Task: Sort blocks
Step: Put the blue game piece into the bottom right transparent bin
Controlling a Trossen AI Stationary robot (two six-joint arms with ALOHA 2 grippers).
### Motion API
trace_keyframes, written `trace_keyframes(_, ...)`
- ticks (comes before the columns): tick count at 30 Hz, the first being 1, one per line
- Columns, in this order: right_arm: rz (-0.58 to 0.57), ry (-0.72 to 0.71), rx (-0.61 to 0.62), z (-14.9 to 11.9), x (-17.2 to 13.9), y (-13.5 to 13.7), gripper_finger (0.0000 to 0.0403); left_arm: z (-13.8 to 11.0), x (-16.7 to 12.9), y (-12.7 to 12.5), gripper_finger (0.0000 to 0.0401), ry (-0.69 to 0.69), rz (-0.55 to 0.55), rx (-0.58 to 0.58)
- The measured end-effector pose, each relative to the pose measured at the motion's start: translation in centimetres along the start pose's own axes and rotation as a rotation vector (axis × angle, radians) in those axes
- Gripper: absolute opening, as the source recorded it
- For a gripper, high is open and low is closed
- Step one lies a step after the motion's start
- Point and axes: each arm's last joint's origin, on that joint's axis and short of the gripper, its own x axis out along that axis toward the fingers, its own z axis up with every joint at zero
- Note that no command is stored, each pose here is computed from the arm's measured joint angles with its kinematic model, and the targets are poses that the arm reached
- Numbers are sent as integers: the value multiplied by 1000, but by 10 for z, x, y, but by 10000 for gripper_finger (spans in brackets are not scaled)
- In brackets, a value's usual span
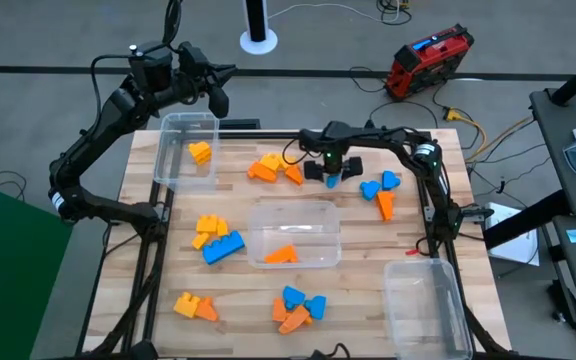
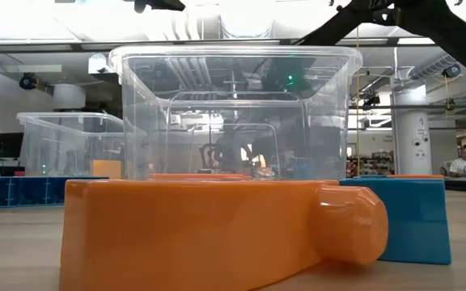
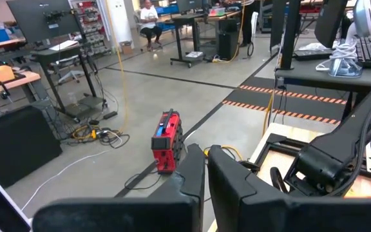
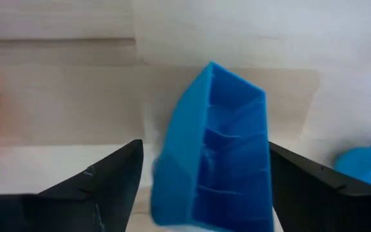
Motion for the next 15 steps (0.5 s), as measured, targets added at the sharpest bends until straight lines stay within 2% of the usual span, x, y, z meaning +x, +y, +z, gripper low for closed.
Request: trace_keyframes(15,-29,-33,-22,3,8,-4,221,0,0,0,0,-1,0,0)
